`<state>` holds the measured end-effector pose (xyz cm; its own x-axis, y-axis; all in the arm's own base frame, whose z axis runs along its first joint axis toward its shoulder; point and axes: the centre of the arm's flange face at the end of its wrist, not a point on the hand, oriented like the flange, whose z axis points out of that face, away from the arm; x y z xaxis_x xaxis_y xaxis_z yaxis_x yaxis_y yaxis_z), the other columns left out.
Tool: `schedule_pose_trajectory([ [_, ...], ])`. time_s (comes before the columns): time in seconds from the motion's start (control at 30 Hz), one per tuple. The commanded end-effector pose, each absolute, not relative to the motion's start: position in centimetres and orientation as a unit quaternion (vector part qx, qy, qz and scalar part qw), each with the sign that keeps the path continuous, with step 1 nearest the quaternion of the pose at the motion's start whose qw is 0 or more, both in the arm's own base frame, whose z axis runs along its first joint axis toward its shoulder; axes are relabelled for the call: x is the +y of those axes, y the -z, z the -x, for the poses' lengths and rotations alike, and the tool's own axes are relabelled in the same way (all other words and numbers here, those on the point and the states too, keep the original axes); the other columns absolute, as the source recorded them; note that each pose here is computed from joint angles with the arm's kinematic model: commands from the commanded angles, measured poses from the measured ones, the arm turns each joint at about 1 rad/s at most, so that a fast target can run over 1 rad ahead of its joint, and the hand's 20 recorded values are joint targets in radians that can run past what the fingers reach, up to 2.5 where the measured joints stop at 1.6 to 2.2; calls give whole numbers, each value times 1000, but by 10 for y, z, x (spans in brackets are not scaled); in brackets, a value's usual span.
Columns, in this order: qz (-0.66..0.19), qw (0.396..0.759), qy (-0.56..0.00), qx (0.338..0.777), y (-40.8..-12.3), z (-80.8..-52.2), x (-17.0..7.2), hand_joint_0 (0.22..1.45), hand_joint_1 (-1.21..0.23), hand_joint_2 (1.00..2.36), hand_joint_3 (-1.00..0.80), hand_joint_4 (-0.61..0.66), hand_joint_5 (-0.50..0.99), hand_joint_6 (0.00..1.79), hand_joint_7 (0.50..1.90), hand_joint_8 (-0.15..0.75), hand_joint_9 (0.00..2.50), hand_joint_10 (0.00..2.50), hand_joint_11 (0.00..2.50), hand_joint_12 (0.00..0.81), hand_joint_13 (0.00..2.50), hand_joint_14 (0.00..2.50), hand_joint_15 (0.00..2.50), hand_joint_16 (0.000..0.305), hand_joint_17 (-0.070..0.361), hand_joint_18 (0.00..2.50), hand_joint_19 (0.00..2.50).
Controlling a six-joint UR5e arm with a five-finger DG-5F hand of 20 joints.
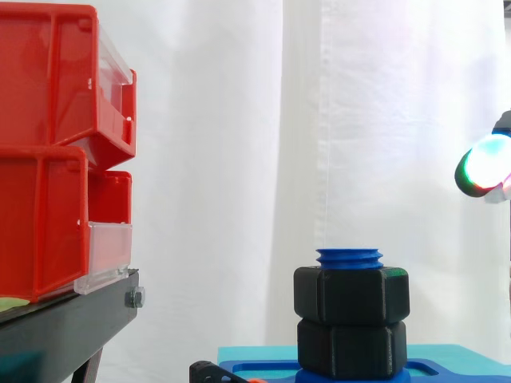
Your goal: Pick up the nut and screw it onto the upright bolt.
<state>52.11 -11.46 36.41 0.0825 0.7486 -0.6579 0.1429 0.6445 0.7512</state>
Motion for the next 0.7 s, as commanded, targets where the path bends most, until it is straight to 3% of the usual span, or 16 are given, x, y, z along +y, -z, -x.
schedule_pose_trajectory([
  [0.0, -449, 601, -333, 572, -364, -521, -114, 500, -264, 1000, -500, 141, -218, 501, 638, 215, 329, 0, 0, 332, 220, 0, 0, 40, 90, 17, 0],
  [0.4, -446, 603, -329, 574, -364, -521, -115, 476, -203, 1000, -500, 26, -245, 501, 626, 185, 150, 0, 0, 340, 78, 0, 0, 42, 94, 0, 0],
  [0.67, -446, 603, -329, 574, -364, -521, -115, 470, -199, 1000, -500, 43, -242, 501, 652, 186, 141, 0, 0, 341, 76, 0, 0, 43, 96, 0, 0],
])
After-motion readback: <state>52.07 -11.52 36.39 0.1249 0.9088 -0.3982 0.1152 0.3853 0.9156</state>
